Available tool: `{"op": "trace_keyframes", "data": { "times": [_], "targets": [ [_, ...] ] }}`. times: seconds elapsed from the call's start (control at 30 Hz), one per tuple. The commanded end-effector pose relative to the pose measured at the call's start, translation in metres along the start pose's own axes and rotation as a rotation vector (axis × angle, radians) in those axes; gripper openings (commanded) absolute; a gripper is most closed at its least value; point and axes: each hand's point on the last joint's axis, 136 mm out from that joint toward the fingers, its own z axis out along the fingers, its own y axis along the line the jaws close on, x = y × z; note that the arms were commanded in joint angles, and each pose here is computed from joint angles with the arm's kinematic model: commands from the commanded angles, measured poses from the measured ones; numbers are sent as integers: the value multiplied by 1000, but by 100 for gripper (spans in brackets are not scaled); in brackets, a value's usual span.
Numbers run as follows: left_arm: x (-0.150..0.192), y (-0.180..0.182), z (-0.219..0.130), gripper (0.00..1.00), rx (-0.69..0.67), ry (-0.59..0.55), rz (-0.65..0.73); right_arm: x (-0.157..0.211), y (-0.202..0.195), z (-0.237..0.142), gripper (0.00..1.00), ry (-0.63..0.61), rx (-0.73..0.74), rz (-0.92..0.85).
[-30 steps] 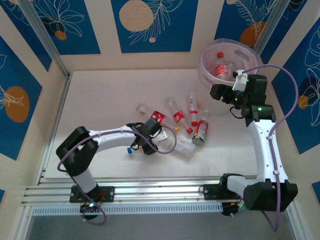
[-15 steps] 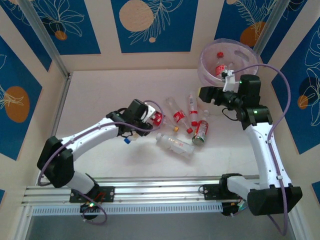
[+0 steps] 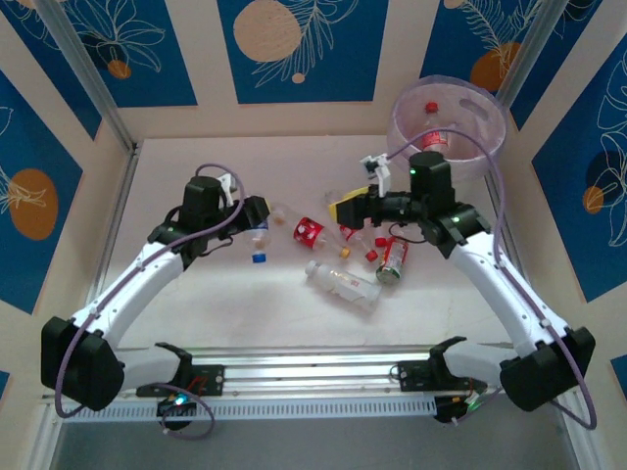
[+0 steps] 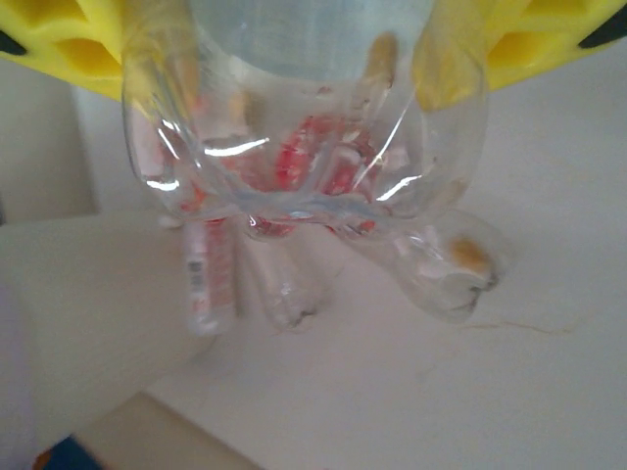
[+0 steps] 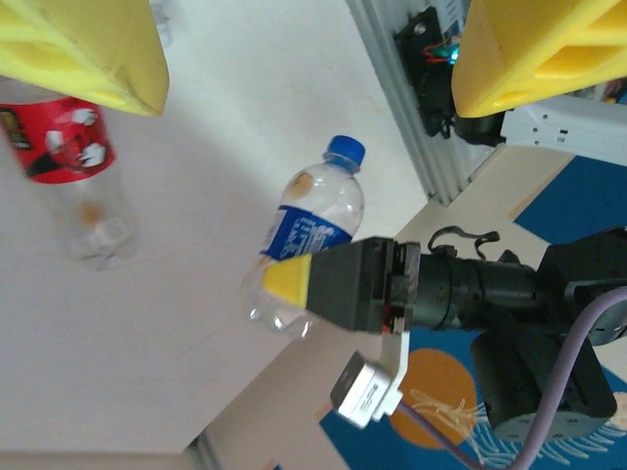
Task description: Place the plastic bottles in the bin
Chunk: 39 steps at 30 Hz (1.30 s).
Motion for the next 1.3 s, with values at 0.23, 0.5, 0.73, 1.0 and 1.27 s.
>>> {"op": "trace_keyframes", "data": {
  "times": [0.23, 0.5, 0.73, 1.0, 1.27],
  "targets": [
    [-24, -52, -4, 24, 380, -89, -305, 15, 18, 72, 77, 83, -164, 106],
    [-29, -59, -6, 24, 436, -119, -332, 20, 5, 107, 81, 140, -138, 127],
    [-27, -59, -1, 25, 461, -122, -345, 16, 7, 128, 81, 151, -179, 136],
    [-33, -59, 0, 25, 490, -161, -350, 20, 7, 153, 78, 187, -207, 158],
    [-34, -58, 0, 37, 488, -174, -318, 18, 0, 149, 61, 178, -167, 162]
  ]
}}
